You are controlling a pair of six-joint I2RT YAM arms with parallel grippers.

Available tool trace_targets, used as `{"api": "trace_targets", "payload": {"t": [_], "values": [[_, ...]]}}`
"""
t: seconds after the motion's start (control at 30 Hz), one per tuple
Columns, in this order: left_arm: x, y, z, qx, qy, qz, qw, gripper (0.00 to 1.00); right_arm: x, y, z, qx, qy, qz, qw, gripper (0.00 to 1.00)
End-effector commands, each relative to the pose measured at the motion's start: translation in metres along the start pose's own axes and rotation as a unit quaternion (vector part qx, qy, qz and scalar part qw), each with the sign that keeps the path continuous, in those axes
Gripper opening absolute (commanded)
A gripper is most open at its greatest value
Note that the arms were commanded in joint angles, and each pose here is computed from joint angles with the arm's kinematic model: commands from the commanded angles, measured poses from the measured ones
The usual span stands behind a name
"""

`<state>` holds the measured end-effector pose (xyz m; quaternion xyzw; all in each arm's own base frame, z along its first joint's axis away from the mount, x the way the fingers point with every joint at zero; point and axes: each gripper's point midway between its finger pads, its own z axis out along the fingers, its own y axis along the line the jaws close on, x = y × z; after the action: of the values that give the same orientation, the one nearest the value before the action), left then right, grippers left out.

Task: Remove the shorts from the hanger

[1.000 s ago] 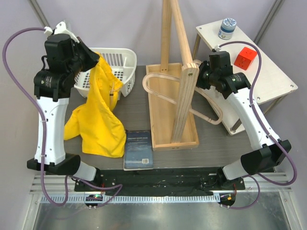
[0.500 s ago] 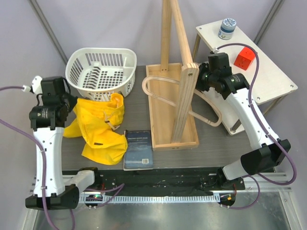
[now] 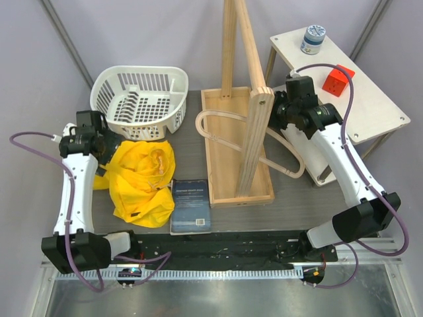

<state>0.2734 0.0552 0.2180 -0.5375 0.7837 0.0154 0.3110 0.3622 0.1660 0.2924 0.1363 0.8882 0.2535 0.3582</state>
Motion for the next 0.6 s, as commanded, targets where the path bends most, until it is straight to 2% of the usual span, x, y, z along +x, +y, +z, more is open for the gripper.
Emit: {"api": "trace_targets", "payload": {"t": [0.0, 0.03, 0.1, 0.13, 0.2, 0.3, 0.37, 0.57], "values": [[0.016, -0.015, 0.001, 0.005, 0.061, -0.043, 0.997, 1.0, -0.006, 0.013, -0.015, -0.033, -0.017, -0.016, 0.999, 0.01], [0.037, 0.0, 0.007, -0.044, 0.108, -0.042, 0.992, 1.0, -0.005, 0.012, -0.015, -0.031, -0.017, -0.02, 0.999, 0.01], [0.061, 0.017, 0.008, -0.103, 0.166, -0.041, 0.98, 1.0, -0.007, 0.013, -0.014, -0.032, -0.02, -0.022, 0.999, 0.01], [0.077, 0.032, 0.01, -0.152, 0.206, -0.029, 0.966, 1.0, -0.006, 0.012, -0.013, -0.031, -0.018, -0.023, 0.999, 0.01], [0.097, 0.038, 0.007, -0.179, 0.245, -0.003, 0.953, 1.0, -0.005, 0.011, -0.012, -0.029, -0.017, -0.023, 0.999, 0.01], [0.112, 0.047, 0.009, -0.204, 0.255, 0.021, 0.945, 1.0, -0.002, 0.008, -0.01, -0.027, -0.012, -0.022, 0.999, 0.01], [0.115, 0.04, 0.016, -0.179, 0.247, -0.002, 0.952, 1.0, -0.001, 0.008, -0.009, -0.026, -0.012, -0.023, 0.999, 0.01], [0.129, 0.032, 0.049, -0.166, 0.241, -0.039, 0.955, 1.0, -0.002, 0.006, -0.008, -0.024, -0.012, -0.024, 0.999, 0.01]]}}
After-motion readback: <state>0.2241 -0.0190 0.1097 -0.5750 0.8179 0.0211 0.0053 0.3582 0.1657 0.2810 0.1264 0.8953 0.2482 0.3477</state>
